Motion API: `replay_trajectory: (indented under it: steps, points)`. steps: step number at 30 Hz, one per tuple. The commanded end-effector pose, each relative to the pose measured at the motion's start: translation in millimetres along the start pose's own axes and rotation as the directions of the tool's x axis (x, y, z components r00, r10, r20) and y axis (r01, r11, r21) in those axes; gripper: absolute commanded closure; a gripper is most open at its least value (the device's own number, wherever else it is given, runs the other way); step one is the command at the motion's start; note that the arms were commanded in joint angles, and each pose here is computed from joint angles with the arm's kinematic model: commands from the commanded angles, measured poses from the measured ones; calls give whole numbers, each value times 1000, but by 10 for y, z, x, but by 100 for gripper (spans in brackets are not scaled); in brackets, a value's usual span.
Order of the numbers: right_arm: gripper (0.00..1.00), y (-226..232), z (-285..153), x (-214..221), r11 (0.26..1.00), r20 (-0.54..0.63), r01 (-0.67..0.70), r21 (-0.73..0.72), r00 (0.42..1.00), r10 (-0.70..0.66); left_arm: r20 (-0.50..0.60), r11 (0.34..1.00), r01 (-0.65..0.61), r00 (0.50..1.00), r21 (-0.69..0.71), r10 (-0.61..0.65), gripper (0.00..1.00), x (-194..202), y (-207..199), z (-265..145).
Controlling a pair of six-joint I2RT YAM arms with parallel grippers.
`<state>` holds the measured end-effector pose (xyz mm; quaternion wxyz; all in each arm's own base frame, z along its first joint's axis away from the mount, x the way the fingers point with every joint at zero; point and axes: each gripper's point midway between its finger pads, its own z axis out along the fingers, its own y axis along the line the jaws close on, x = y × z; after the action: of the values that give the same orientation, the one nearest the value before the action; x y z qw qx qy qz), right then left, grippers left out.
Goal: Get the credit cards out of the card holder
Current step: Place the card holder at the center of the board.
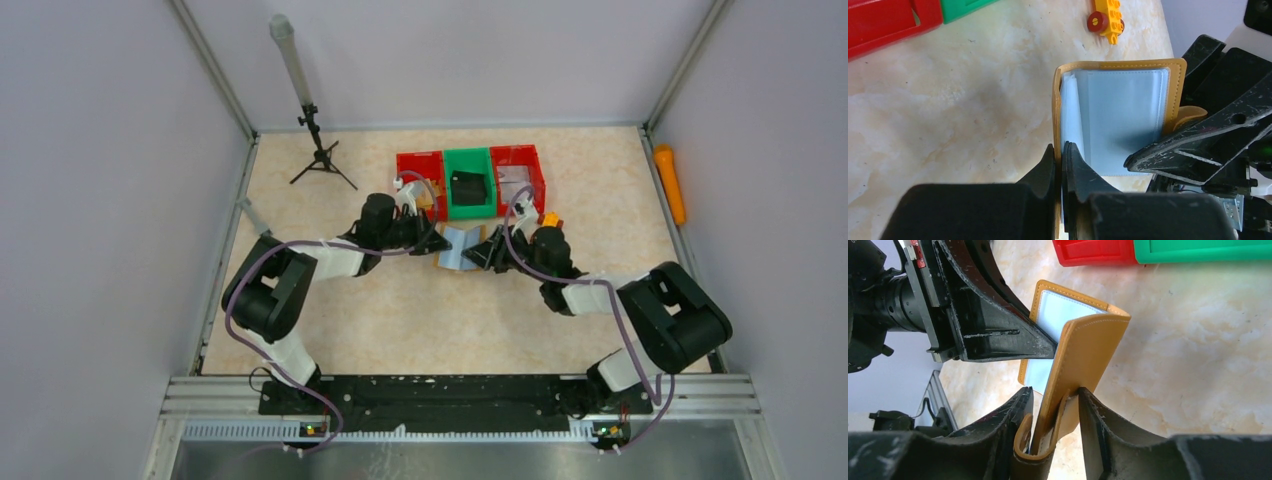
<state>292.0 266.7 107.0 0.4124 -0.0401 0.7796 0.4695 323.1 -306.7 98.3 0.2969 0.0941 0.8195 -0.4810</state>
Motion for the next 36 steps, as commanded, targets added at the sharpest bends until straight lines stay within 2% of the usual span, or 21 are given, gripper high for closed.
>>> replay_trajectory:
  steps: [1, 6, 12, 20, 24, 32, 36]
  points:
    - [58, 221, 40, -292, 995, 81, 86, -48, 993, -82, 12, 1000, -1, 1000, 11, 1, 100, -87, -57, 16]
    - [55, 207, 33, -286, 995, 78, 88, -40, 993, -85, 14, 1000, 7, 1000, -8, -7, 100, -90, -21, 8]
    - [60, 197, 24, -292, 996, 79, 81, -36, 994, -78, 13, 1000, 10, 1000, -17, -10, 100, -90, 7, 3]
    - [52, 283, -2, -305, 993, 90, 93, -78, 992, -86, 5, 1000, 19, 1000, 4, -19, 100, -81, -20, 13]
    - [52, 310, -7, -299, 991, 88, 96, -93, 992, -88, 5, 1000, 17, 1000, 7, -17, 100, -82, -29, 8]
    - [68, 330, 1, -283, 990, 78, 93, -108, 993, -85, 5, 1000, 16, 1000, 19, -16, 100, -84, -48, 10]
    - [71, 279, 23, -269, 993, 64, 85, -86, 995, -80, 12, 999, 10, 1000, 36, -10, 100, -94, -85, -5]
